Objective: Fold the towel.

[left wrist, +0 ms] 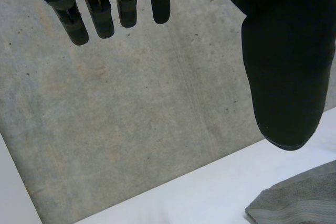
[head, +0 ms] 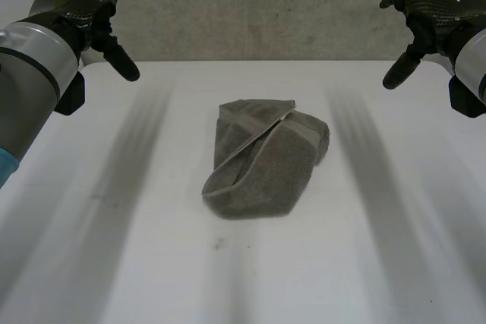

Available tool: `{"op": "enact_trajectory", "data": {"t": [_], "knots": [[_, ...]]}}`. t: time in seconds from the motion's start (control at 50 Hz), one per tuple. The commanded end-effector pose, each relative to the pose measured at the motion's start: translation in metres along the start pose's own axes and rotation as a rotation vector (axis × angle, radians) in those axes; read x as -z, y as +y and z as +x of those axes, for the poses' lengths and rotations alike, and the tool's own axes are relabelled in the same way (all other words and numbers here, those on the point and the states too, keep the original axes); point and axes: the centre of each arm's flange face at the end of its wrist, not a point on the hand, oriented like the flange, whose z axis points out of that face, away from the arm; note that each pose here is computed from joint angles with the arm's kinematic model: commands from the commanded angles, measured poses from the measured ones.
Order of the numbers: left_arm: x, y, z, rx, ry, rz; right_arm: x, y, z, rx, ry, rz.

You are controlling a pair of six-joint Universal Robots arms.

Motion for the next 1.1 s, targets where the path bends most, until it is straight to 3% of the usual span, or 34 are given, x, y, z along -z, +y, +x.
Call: {"op": "enact_trajectory", "data": {"t": [0.02, 0.28, 0.34, 0.46, 0.54, 0.66, 0.76, 0.92, 1.1], "knots": [[0.001, 0.001, 0.0, 0.0, 0.002, -0.008, 0.0, -0.001, 0.0, 0.006, -0.002, 0.007], [0.001, 0.003, 0.001, -0.01, 0.011, -0.02, -0.001, -0.001, -0.002, 0.042, -0.018, 0.015], [0.002, 0.007, 0.002, -0.014, 0.024, -0.031, -0.001, 0.001, -0.005, 0.105, -0.037, 0.01], [-0.004, 0.034, 0.014, -0.052, 0.164, -0.096, -0.001, 0.016, -0.018, 0.264, -0.149, -0.02], [-0.014, 0.066, 0.023, -0.165, 0.266, -0.152, -0.006, 0.037, -0.03, 0.33, -0.268, -0.044], [-0.031, 0.111, 0.025, -0.333, 0.309, -0.196, -0.023, 0.074, -0.044, 0.353, -0.393, -0.097], [-0.039, 0.142, 0.027, -0.399, 0.336, -0.226, -0.032, 0.103, -0.061, 0.352, -0.482, -0.136], [-0.052, 0.178, 0.045, -0.381, 0.449, -0.207, -0.05, 0.143, -0.087, 0.339, -0.545, -0.181], [-0.07, 0.198, 0.081, -0.39, 0.528, -0.143, -0.071, 0.169, -0.106, 0.371, -0.501, -0.172]]}}
